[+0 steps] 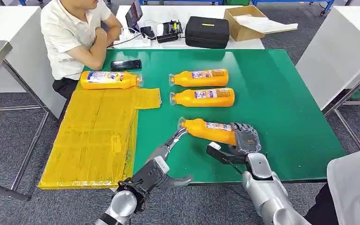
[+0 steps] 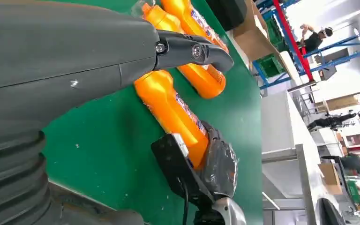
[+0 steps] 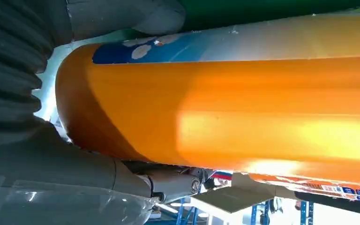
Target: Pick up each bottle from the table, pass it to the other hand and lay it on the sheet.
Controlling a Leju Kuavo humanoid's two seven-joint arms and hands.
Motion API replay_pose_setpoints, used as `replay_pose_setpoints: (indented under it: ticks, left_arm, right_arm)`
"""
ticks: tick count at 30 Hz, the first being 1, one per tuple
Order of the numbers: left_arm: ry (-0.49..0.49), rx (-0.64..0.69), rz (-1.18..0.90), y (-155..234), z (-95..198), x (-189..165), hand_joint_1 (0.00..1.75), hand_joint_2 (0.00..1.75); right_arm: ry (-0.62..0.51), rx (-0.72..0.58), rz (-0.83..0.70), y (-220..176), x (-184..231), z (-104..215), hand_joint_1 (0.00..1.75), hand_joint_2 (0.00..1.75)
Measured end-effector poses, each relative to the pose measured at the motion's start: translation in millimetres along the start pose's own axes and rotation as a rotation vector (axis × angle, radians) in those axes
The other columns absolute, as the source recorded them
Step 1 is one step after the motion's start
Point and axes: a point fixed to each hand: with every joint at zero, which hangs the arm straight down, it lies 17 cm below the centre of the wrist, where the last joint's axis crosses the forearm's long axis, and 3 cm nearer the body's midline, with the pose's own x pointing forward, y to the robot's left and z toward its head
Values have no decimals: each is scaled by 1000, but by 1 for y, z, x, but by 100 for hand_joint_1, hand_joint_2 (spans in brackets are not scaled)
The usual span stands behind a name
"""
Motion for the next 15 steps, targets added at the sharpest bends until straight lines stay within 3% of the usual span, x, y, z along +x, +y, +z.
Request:
replay_pose_setpoints:
  ticks: [2, 3, 4, 6, 8, 11, 15]
  left_arm:
    - [0, 4, 2, 1, 0, 0, 0, 175]
    - [-1, 72, 38, 14, -1, 1, 0, 175]
    - [4, 175, 112, 34, 2, -1, 0, 175]
    - [16, 359, 396, 71, 17, -10, 0, 175]
    - [8, 461, 621, 91, 33, -20, 0, 175]
    - [4, 484, 605, 98, 43, -22, 0, 175]
    - [0, 514, 540, 107, 50, -22, 0, 175]
  right_arm:
    - [-2, 0, -4, 0, 0, 0, 175, 175]
    - [-52, -9, -74, -1, 19, 1, 175, 175]
    - [-120, -36, -203, -7, 46, 5, 175, 175]
    - [-262, -172, -584, -57, 102, 28, 175, 175]
    - [-305, -269, -830, -94, 135, 51, 175, 175]
    - [-324, -390, -904, -141, 146, 68, 175, 175]
    - [-350, -477, -919, -168, 144, 81, 175, 175]
